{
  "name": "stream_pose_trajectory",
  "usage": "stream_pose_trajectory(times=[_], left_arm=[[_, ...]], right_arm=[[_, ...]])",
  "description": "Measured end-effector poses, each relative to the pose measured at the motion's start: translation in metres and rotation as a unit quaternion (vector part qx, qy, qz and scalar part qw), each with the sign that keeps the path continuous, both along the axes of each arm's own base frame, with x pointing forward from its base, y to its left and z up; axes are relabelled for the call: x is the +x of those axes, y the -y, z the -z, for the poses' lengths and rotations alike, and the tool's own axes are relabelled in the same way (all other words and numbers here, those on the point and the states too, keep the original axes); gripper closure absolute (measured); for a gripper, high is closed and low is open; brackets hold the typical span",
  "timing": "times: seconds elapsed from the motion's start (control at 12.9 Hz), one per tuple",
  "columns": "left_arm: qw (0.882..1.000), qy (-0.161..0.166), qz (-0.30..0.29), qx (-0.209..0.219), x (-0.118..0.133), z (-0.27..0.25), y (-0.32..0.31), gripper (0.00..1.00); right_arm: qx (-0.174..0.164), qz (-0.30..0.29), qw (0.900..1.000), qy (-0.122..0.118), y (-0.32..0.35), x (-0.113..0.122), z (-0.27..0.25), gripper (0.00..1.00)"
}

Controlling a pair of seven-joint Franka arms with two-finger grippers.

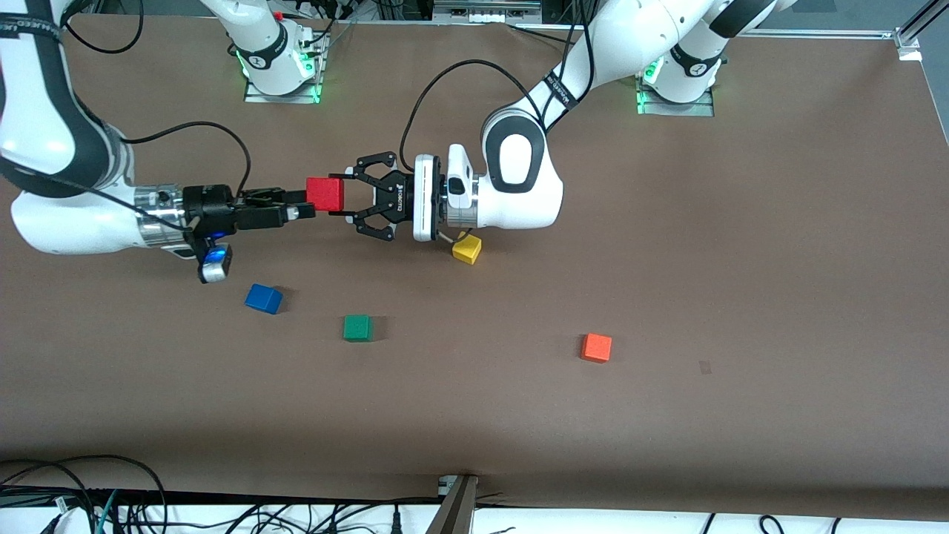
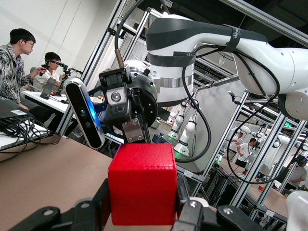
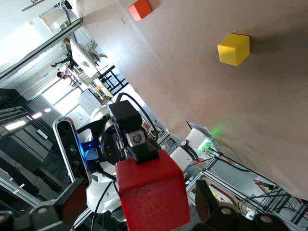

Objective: Pass red block to right arm, stack on blue
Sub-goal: 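Close the right gripper on the red cube beside the left gripper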

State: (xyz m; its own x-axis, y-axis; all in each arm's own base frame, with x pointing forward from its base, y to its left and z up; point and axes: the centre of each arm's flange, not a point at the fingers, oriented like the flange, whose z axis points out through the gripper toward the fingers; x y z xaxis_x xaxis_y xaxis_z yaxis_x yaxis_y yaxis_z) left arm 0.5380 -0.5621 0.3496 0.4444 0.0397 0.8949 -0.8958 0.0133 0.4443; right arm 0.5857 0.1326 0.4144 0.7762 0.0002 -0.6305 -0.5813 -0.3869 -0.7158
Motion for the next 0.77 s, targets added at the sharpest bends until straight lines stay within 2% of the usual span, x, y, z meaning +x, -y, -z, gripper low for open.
stream_pose_trajectory(times=[0.39,0.54,0.62,0.77], left_arm=[[1.000,0.000,0.000,0.000,0.000,0.001,0.000,0.44],[1.000,0.000,0.000,0.000,0.000,0.001,0.000,0.44],[1.000,-0.003,0.000,0.000,0.001,0.001,0.000,0.44],[1.000,-0.011,0.000,0.000,0.001,0.001,0.000,0.44]], right_arm=[[0.007,-0.015,1.000,0.006,-0.012,-0.008,0.005,0.02],[0.011,-0.022,1.000,0.014,-0.016,-0.010,0.007,0.21],[0.015,-0.023,0.999,0.019,-0.016,-0.010,0.007,0.37],[0.017,-0.024,0.999,0.025,-0.015,-0.010,0.007,0.39]])
